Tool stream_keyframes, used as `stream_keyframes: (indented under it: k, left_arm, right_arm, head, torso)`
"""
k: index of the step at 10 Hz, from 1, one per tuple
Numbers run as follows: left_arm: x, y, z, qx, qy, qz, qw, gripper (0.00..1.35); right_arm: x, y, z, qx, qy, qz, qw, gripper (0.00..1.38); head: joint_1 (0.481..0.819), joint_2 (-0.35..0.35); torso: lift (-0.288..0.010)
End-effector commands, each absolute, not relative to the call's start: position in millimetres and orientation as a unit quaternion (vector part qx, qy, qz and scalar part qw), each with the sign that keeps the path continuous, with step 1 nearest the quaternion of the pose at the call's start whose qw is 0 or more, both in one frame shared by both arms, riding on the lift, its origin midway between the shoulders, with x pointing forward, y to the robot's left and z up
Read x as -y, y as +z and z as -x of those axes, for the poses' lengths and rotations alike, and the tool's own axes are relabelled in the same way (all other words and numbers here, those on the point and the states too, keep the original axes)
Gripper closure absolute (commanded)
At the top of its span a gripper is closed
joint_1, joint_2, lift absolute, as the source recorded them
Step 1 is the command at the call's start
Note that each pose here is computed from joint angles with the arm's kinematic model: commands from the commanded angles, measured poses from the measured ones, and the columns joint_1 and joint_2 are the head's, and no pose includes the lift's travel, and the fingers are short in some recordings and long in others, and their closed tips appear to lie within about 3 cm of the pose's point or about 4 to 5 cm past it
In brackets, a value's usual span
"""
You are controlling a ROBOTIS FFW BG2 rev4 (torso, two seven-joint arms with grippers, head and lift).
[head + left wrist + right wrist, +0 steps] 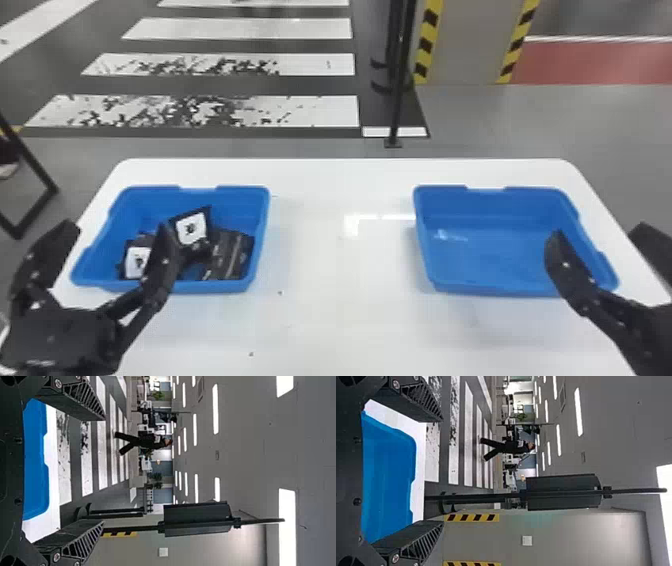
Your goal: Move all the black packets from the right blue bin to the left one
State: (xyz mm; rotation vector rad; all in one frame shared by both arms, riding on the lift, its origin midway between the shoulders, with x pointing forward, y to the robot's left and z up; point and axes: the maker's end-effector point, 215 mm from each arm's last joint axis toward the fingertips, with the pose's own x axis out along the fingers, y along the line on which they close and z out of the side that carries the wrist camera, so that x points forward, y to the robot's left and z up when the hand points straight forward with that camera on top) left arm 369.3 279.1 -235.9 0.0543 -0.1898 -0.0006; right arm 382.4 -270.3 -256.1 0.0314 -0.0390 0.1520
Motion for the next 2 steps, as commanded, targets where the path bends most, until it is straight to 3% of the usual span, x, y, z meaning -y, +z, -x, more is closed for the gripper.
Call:
stream_keyframes:
  k: [1,2]
  left_arm:
    - [-278.3,-235.5,-370.1,0.095,-0.001,-0.026,0.995,0.12]
    - [-277.9,-235.4,-370.1,0.096,-0.001,-0.021,0.995,0.12]
  right_arm:
    - [271.3,-256.4,-383.1,0.024,0.076,-0.018,0.997,0.11]
    - [270.2,-257.1,-383.9,0.024,0.081,-0.016,0.996,0.11]
  head:
    - [0.695,0.014]
    - [0.695,0.013]
  torso:
    - [-0.140]
    - [-0.140]
